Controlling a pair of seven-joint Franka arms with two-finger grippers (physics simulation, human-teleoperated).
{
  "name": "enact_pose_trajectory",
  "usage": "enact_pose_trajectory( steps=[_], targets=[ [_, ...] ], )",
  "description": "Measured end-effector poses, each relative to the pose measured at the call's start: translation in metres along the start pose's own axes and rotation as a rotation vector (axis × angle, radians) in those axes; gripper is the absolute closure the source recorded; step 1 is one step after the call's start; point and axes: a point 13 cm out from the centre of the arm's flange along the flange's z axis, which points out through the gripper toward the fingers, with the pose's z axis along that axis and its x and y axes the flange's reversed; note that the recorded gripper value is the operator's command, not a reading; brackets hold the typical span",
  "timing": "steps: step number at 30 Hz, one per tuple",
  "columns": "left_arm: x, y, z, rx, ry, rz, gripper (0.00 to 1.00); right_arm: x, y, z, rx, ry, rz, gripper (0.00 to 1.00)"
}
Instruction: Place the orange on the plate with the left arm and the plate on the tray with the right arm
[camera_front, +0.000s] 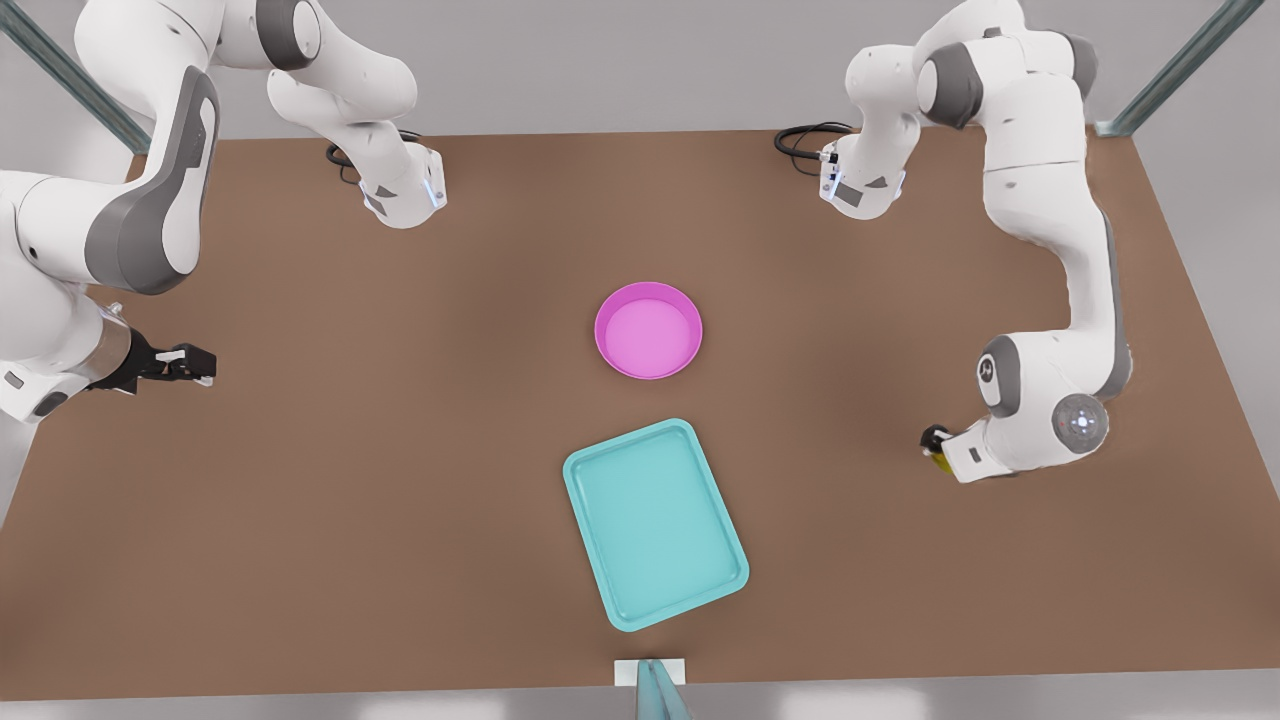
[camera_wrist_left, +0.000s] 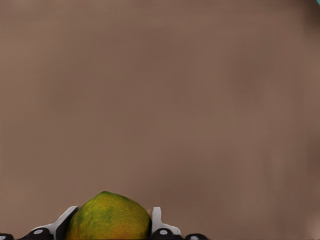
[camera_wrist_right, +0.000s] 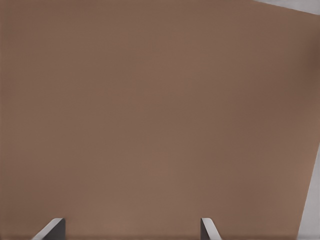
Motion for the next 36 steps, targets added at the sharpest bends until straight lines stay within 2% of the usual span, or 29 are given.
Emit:
enact_pose_trajectory(
  steps=[3, 6, 9, 13, 15, 16, 21, 22, 23, 25, 27, 29, 31, 33, 34, 36],
  targets=[
    [-0.044, -0.198, 0.001, -0.001, 0.068, 0.189, 0.34, 0.000, 0.000, 0.000, 0.000, 0.000, 0.000, 0.00],
    [-0.027, -0.352, 0.026, -0.025, 0.161, 0.300, 0.34, 0.000, 0.000, 0.000, 0.000, 0.000, 0.000, 0.00],
    [-0.012, -0.442, 0.053, -0.047, 0.212, 0.306, 0.34, 0.000, 0.000, 0.000, 0.000, 0.000, -0.001, 0.00],
    [0.010, -0.491, 0.077, -0.066, 0.265, 0.220, 0.34, 0.000, 0.000, 0.000, 0.000, 0.000, -0.001, 0.00],
    [0.014, -0.493, 0.085, -0.076, 0.280, 0.157, 0.34, 0.000, 0.000, 0.000, 0.000, 0.000, -0.001, 0.00],
    [0.016, -0.493, 0.089, -0.081, 0.286, 0.127, 0.00, 0.000, 0.000, 0.000, 0.000, 0.000, -0.001, 0.00],
    [0.022, -0.503, 0.100, -0.078, 0.305, -0.004, 0.00, 0.000, 0.000, 0.001, 0.000, 0.001, -0.001, 0.00],
    [0.014, -0.493, 0.080, -0.069, 0.284, -0.046, 0.00, 0.000, 0.000, 0.001, 0.000, 0.001, -0.001, 0.00],
    [-0.006, -0.451, 0.025, -0.043, 0.229, -0.136, 0.00, 0.000, 0.000, 0.001, 0.000, 0.001, -0.001, 0.00],
    [-0.029, -0.300, -0.102, -0.045, 0.112, -0.381, 0.00, 0.000, 0.000, 0.001, 0.000, 0.001, -0.001, 0.00],
    [0.000, -0.182, -0.182, -0.075, 0.073, -0.566, 0.00, 0.000, 0.000, 0.001, 0.000, 0.001, -0.002, 0.00],
    [0.045, -0.113, -0.229, -0.072, 0.077, -0.682, 0.00, 0.000, 0.000, 0.000, 0.000, 0.001, -0.001, 0.00],
    [0.072, -0.096, -0.249, -0.007, 0.096, -0.697, 0.00, 0.001, -0.002, 0.000, 0.000, 0.001, 0.002, 0.00],
    [0.102, -0.105, -0.262, 0.131, 0.102, -0.623, 0.00, 0.000, -0.003, 0.001, -0.001, 0.001, 0.002, 0.00],
    [0.122, -0.108, -0.268, 0.126, 0.087, -0.615, 0.00, 0.000, -0.002, 0.002, -0.002, 0.002, 0.002, 0.00],
    [0.122, -0.103, -0.277, 0.086, 0.059, -0.608, 0.00, -0.001, 0.000, 0.005, -0.006, 0.006, -0.001, 0.00]
  ],
)
